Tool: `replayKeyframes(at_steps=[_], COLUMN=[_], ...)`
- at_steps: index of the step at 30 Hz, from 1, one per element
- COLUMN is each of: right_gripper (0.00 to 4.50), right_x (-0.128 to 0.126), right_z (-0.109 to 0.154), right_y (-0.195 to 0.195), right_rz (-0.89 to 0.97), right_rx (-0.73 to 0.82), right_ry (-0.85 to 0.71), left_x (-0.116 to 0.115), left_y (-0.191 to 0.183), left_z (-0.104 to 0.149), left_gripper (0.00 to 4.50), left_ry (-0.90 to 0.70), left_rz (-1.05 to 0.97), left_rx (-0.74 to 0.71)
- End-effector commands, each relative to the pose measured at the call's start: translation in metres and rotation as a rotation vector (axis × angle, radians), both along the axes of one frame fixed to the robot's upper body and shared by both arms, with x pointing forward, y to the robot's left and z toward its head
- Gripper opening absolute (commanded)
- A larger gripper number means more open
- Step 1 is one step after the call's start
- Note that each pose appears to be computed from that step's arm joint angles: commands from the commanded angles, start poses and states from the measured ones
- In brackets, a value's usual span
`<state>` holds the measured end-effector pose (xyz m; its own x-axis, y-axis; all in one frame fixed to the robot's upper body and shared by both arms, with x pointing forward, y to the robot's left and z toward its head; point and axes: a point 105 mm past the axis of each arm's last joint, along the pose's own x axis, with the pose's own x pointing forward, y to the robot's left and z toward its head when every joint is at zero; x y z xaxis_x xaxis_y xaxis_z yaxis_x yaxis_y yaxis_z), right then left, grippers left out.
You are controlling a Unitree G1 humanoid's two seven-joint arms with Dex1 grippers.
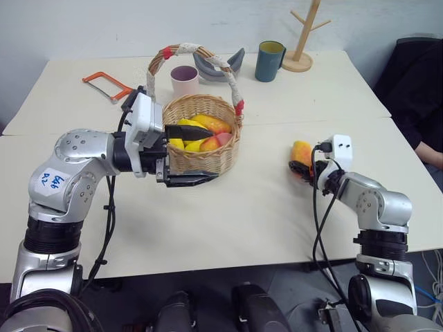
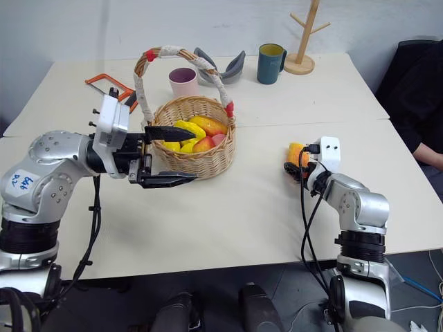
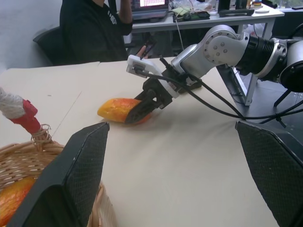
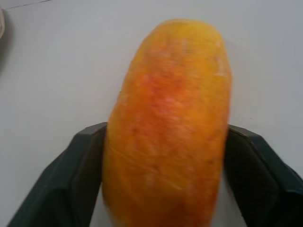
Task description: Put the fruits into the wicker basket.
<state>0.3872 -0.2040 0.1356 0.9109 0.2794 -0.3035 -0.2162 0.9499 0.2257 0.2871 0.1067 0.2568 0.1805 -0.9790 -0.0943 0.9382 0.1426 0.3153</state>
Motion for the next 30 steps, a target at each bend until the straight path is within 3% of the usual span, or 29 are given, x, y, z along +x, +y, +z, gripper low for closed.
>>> replayKeyframes(at_steps=[1,5,9,12,15,16,19,21,22,26,30], right_gripper=[2.48,2.46,2.46,2.46,2.46,2.46,2.46,2.46,3.17,4.47,4.47], right_x=[-0.001,-0.032,-0.075,-0.090,-0.071,-0.052,-0.010,0.003,0.006,0.010,-0.010], right_z=[0.037,0.067,0.075,0.089,0.115,0.122,0.131,0.134,0.135,0.133,0.147], right_y=[0.012,0.054,0.099,0.139,0.183,0.196,0.215,0.220,0.222,0.228,0.226], right_rz=[0.080,0.408,0.748,0.926,0.937,0.870,0.722,0.692,0.691,0.709,0.779], right_rx=[0.071,0.052,-0.004,0.020,-0.002,-0.027,-0.077,-0.094,-0.096,-0.118,-0.033], right_ry=[-0.127,-0.216,-0.209,-0.234,-0.330,-0.346,-0.351,-0.358,-0.358,-0.362,-0.395], left_x=[-0.001,0.005,0.005,0.003,0.002,0.001,-0.001,-0.003,-0.004,-0.004,-0.004], left_y=[0.011,0.036,0.050,0.059,0.061,0.061,0.058,0.058,0.058,0.063,0.061], left_z=[0.008,0.002,0.007,0.011,0.012,0.012,0.012,0.013,0.014,0.017,0.019], left_gripper=[4.50,4.50,4.50,4.50,4.50,4.50,4.50,4.50,4.50,4.50,4.50], left_ry=[-0.037,-0.026,-0.031,-0.045,-0.051,-0.054,-0.063,-0.069,-0.072,-0.080,-0.083], left_rz=[0.040,0.145,0.207,0.245,0.261,0.264,0.268,0.271,0.275,0.292,0.291], left_rx=[-0.010,0.012,-0.001,0.001,0.002,0.001,0.001,0.002,0.002,0.002,-0.008])
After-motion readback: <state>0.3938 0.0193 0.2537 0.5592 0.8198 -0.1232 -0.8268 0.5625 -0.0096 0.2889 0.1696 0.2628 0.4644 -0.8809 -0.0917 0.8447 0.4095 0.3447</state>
